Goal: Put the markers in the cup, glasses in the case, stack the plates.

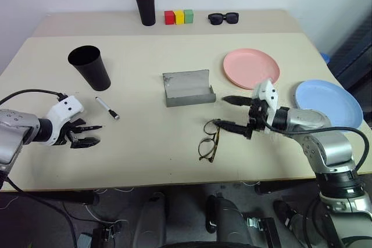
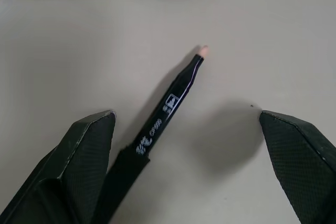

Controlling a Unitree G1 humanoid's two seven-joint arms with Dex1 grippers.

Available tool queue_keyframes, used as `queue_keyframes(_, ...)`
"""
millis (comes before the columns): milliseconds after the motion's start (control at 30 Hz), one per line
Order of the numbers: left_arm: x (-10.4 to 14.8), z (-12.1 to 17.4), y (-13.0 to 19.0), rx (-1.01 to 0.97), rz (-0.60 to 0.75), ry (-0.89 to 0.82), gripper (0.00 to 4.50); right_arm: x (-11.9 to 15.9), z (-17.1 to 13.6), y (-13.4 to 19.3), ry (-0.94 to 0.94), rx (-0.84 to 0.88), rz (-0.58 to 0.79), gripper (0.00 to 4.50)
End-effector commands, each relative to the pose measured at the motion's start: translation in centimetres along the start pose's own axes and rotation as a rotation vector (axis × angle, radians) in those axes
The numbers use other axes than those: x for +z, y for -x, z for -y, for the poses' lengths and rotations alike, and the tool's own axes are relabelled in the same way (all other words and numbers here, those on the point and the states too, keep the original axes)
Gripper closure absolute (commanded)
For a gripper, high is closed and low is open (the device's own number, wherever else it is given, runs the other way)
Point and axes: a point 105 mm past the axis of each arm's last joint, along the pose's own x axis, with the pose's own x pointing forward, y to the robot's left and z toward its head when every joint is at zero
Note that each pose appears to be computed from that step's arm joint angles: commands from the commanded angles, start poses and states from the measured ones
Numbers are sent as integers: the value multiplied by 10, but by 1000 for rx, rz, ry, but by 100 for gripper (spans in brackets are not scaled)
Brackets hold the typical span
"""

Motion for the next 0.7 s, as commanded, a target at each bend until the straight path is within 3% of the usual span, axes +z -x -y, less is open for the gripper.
queue_keyframes(33,-9,-2,-1,-7,-56,-12,183,11,-17,-4,50,74,14,0)
queue_keyframes(200,-15,-1,-1,-12,-80,-29,428,7,-20,-13,64,88,7,0)
queue_keyframes(500,0,-5,15,34,46,-5,440,2,-18,-19,86,91,5,0)
queue_keyframes(600,35,-5,37,41,224,7,440,3,-17,-21,96,95,7,0)
queue_keyframes(700,90,-4,70,84,507,16,440,9,-13,-25,121,80,30,0)
